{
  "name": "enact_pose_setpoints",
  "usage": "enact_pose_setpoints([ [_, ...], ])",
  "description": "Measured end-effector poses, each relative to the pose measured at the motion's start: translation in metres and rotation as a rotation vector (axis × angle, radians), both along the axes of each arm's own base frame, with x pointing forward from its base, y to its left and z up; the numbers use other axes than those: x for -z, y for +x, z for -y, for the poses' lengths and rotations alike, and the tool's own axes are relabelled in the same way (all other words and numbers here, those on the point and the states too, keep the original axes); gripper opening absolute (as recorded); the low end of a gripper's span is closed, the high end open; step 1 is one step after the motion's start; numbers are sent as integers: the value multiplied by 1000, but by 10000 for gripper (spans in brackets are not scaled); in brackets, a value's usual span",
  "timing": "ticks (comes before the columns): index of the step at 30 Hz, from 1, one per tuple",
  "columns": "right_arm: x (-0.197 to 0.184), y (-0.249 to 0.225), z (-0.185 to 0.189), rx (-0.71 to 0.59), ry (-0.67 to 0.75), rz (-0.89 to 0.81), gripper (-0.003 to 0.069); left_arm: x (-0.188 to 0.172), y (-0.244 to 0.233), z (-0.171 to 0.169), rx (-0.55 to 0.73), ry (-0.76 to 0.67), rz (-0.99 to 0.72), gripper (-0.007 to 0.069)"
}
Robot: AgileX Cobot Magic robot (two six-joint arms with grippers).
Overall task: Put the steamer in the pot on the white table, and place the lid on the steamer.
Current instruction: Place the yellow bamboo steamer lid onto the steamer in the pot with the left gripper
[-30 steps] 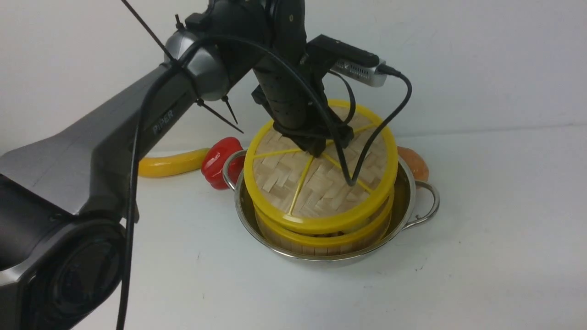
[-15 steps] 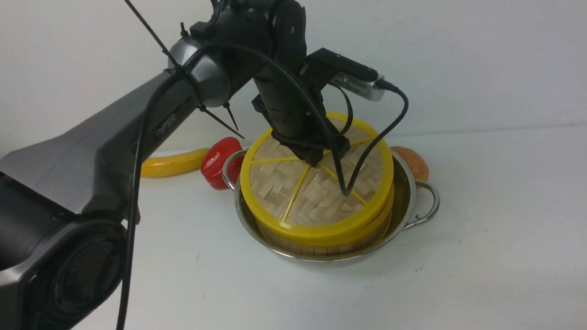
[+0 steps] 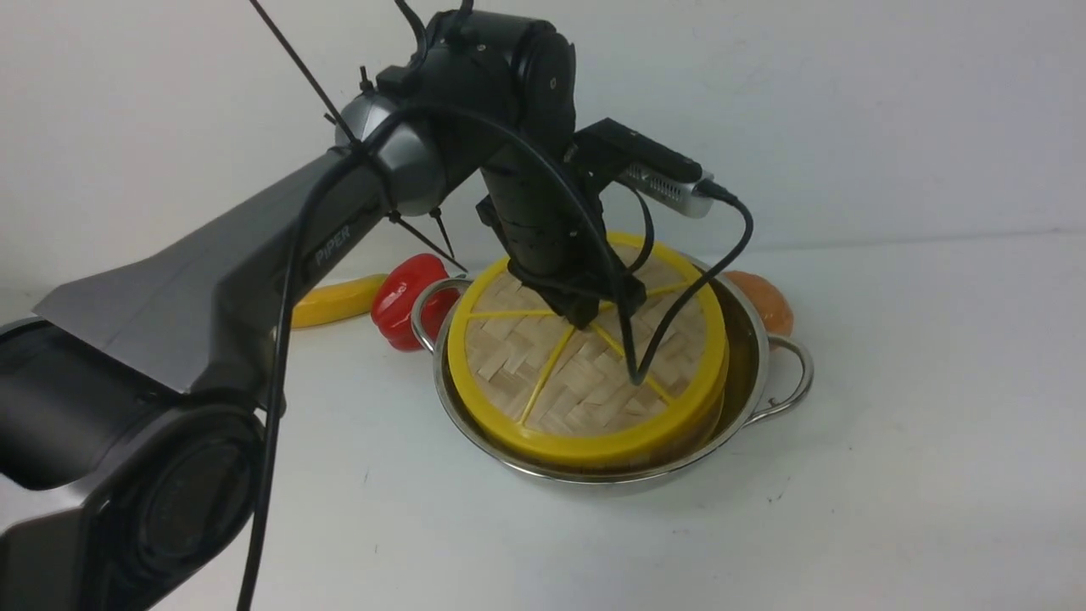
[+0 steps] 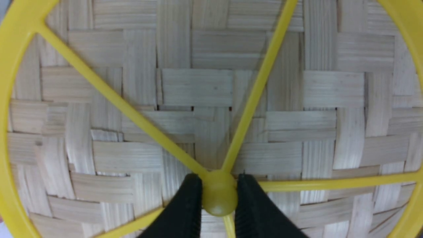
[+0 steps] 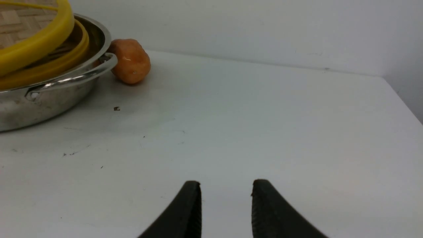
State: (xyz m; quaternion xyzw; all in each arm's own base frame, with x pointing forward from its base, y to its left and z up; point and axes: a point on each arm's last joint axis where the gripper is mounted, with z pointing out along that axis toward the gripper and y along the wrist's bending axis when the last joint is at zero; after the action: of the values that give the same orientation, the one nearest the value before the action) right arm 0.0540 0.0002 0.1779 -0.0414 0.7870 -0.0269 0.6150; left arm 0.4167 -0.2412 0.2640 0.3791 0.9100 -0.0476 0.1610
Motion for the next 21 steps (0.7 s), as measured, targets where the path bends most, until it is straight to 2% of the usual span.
enact_pose_setpoints([
  [21, 0, 0, 0, 0, 0, 0, 209, 0, 0, 2, 42, -7, 8, 119],
])
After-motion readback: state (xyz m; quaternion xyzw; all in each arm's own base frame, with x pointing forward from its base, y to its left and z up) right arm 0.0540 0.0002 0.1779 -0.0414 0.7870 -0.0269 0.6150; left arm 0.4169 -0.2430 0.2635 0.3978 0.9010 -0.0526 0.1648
